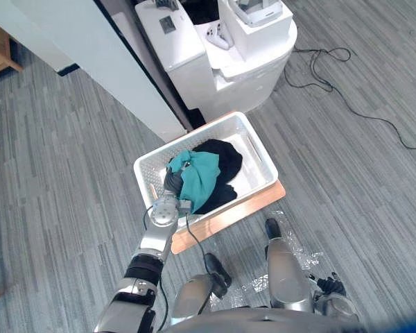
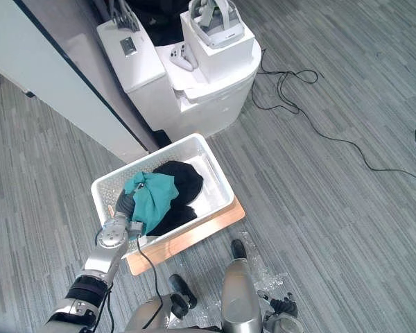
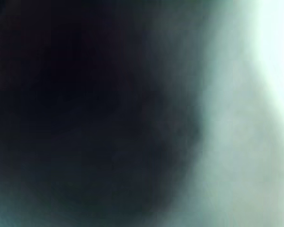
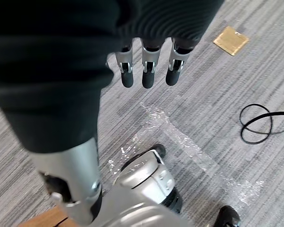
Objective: Tidy the bed and pick cloth on bed and put in laundry
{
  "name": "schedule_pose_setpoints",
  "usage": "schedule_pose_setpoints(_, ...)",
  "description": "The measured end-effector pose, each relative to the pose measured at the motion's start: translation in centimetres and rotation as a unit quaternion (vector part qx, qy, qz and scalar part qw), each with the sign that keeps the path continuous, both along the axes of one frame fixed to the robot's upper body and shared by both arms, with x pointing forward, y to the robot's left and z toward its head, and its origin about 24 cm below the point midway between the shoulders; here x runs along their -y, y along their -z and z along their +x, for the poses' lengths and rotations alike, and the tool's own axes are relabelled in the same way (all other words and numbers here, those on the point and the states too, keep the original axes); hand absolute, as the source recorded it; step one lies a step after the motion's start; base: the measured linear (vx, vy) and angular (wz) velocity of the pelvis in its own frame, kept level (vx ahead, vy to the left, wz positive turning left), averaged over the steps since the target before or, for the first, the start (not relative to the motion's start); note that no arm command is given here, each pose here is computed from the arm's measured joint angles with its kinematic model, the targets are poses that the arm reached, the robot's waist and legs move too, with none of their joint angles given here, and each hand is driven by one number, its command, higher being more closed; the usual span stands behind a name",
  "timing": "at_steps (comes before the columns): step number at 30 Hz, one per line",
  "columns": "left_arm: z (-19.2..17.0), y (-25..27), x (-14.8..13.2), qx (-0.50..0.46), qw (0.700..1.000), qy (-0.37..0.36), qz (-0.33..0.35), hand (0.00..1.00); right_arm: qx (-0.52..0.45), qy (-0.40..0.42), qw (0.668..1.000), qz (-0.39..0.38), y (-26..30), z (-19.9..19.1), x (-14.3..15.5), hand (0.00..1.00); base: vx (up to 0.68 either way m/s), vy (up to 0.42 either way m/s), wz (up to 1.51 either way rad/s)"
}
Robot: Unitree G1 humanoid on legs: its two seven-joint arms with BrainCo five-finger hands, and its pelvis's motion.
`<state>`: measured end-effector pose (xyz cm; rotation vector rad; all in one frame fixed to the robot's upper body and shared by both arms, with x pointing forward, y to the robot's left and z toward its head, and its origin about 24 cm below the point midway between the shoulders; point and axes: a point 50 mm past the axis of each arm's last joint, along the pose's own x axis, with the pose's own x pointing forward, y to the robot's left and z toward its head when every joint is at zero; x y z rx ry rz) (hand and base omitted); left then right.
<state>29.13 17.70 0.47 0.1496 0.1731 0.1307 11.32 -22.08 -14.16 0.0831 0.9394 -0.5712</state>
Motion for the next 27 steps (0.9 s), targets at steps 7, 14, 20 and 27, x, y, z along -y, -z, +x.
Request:
schedule_pose_setpoints(7,0.4,-0.1,-0.8,-0.002,1.0,-0.025,-0.006,0.0,0.006,0.003,1.0,0.004,-0.1,0.3,-0.3,0.0,0.01,0.011,0.01)
schedule_pose_setpoints(14,0.0,-0.5,-1.2,0.011,0.999,-0.037,-0.039,0.0,0.001,0.005,1.0,0.007,0.1,0.1,-0.4,0.0,-0.02,0.004,0.11)
schedule_pose_setpoints(20,-2.4,-0.4,-1.8,0.023,0.996,-0.035,-0.075,0.0,-0.035,0.013,0.999,0.021,0.9,-1.9,0.1,0.0,0.03,-0.002,0.18)
schedule_pose_setpoints(27,-4.3,-0.2,-3.3,0.031,0.992,-0.063,-0.108,0.0,-0.074,0.022,0.996,0.035,1.6,-3.7,0.3,0.0,0.08,0.002,0.31)
